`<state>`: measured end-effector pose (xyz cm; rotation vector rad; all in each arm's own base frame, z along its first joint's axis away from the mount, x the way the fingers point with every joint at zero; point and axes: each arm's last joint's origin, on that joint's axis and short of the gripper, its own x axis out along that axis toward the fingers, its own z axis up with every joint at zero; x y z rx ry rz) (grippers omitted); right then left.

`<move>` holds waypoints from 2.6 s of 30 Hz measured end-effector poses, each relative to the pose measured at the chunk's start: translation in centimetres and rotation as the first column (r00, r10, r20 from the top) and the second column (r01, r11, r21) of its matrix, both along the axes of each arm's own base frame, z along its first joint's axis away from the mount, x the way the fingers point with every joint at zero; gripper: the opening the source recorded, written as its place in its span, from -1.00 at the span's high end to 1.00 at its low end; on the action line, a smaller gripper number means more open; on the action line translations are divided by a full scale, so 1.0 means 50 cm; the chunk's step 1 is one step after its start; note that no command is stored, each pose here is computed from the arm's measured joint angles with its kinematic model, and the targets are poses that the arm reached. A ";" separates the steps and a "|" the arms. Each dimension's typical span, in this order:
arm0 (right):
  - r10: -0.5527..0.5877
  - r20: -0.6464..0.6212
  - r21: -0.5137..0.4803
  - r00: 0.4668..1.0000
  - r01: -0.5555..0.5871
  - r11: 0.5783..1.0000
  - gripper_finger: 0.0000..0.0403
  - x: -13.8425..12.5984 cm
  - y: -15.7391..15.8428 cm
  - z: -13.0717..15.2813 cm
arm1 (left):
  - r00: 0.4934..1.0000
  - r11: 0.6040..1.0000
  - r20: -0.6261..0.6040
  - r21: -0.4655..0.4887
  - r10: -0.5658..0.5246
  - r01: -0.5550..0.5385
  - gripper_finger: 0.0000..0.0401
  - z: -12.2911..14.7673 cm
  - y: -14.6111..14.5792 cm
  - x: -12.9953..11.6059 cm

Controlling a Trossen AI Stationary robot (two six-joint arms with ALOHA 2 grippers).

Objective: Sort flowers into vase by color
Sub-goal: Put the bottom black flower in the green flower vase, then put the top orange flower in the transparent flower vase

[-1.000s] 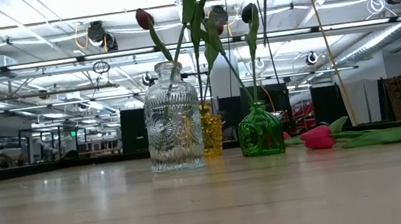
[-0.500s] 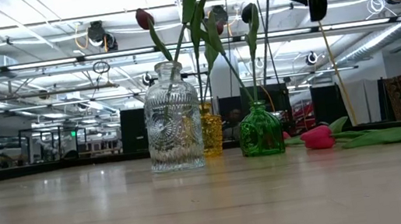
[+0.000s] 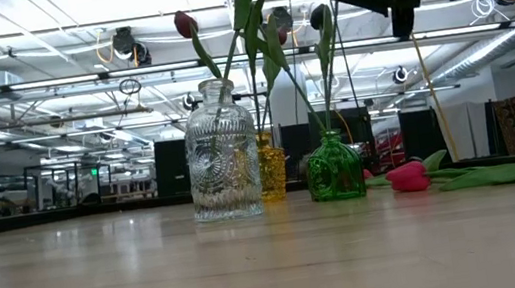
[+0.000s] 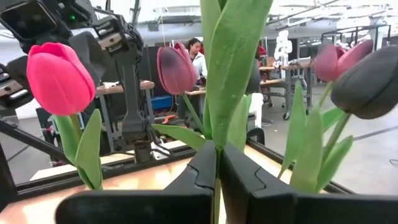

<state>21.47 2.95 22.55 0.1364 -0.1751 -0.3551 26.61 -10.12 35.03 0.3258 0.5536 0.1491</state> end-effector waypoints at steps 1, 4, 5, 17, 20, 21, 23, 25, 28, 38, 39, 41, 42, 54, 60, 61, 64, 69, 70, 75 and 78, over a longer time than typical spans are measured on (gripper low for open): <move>-0.001 0.001 -0.002 1.000 0.001 1.000 0.99 0.002 0.000 -0.002 | 1.000 1.000 0.000 -0.002 0.001 -0.001 0.15 0.000 0.000 0.000; -0.012 -0.010 -0.005 1.000 0.012 1.000 0.99 0.006 -0.004 -0.007 | 1.000 1.000 -0.005 -0.008 0.007 -0.007 0.15 -0.001 0.000 -0.001; -0.015 -0.013 -0.006 1.000 0.015 1.000 0.99 0.007 -0.005 -0.008 | 1.000 1.000 -0.006 -0.007 0.006 -0.007 0.15 -0.001 0.000 -0.001; -0.027 -0.035 -0.010 0.999 0.027 1.000 0.99 0.010 -0.010 -0.014 | 1.000 1.000 -0.006 -0.007 0.006 -0.006 0.15 -0.001 0.000 -0.001; -0.025 -0.041 0.001 0.999 0.025 1.000 0.99 0.011 -0.009 -0.017 | 1.000 1.000 -0.006 -0.007 0.006 -0.006 0.15 -0.001 0.000 -0.001; -0.026 -0.046 0.002 0.999 0.026 1.000 0.99 0.012 -0.009 -0.019 | 1.000 1.000 -0.006 -0.007 0.006 -0.006 0.15 -0.001 0.000 -0.001; -0.025 -0.053 0.003 0.998 0.025 1.000 0.99 0.014 -0.009 -0.023 | 1.000 1.000 -0.006 -0.007 0.006 -0.006 0.15 -0.001 0.000 -0.001; -0.026 -0.062 0.006 0.998 0.026 1.000 0.99 0.016 -0.009 -0.027 | 1.000 1.000 -0.006 -0.007 0.006 -0.006 0.15 -0.001 0.000 -0.001; -0.028 -0.064 0.006 0.998 0.029 1.000 0.97 0.019 -0.008 -0.031 | 1.000 1.000 -0.006 -0.007 0.006 -0.006 0.15 -0.001 0.000 -0.001; -0.030 -0.072 0.055 0.997 0.034 0.998 0.84 0.027 -0.012 -0.045 | 1.000 1.000 -0.007 -0.007 0.006 -0.006 0.15 -0.002 0.000 -0.001; -0.029 -0.076 0.056 0.997 0.033 0.998 0.82 0.028 -0.012 -0.046 | 1.000 1.000 -0.010 -0.006 0.007 -0.007 0.15 -0.002 0.001 -0.001; -0.024 -0.086 0.053 0.996 0.028 0.998 0.78 0.028 -0.011 -0.049 | 1.000 1.000 -0.017 -0.006 0.008 -0.008 0.15 -0.003 0.001 -0.002; -0.012 -0.088 0.052 0.996 0.016 0.999 0.76 0.028 -0.011 -0.049 | 1.000 1.000 -0.019 -0.006 0.009 -0.009 0.15 -0.004 0.001 -0.003; 0.059 -0.150 0.102 0.987 -0.044 0.994 0.31 0.028 -0.007 -0.063 | 1.000 1.000 -0.021 -0.006 0.010 -0.010 0.15 -0.004 0.001 -0.002; 0.114 -0.182 0.139 0.977 -0.089 0.986 0.04 0.019 -0.008 -0.061 | 1.000 1.000 -0.023 -0.004 0.009 -0.010 0.15 -0.005 0.001 -0.003; 0.115 -0.189 0.146 0.975 -0.087 0.985 0.01 0.015 -0.008 -0.059 | 1.000 1.000 -0.025 -0.003 0.009 -0.009 0.15 -0.005 0.001 -0.003; 0.113 -0.203 0.148 0.973 -0.084 0.985 -0.09 0.002 -0.011 -0.048 | 1.000 1.000 -0.027 -0.002 0.009 -0.009 0.15 -0.005 0.001 -0.003; 0.124 -0.244 0.157 0.962 -0.087 0.984 -0.19 -0.026 -0.011 -0.034 | 1.000 1.000 -0.027 -0.002 0.009 -0.009 0.15 -0.005 0.002 -0.003; 0.128 -0.254 0.161 0.959 -0.088 0.983 -0.20 -0.032 -0.011 -0.033 | 1.000 1.000 -0.027 -0.002 0.009 -0.009 0.15 -0.005 0.002 -0.003; 0.155 -0.307 0.164 0.939 -0.108 0.981 -0.23 -0.060 -0.008 -0.027 | 1.000 1.000 -0.028 -0.002 0.009 -0.009 0.15 -0.005 0.001 -0.003; 0.220 -0.319 0.184 0.922 -0.167 0.969 -0.23 -0.073 -0.003 -0.023 | 1.000 1.000 -0.028 -0.002 0.009 -0.009 0.15 -0.005 0.001 -0.003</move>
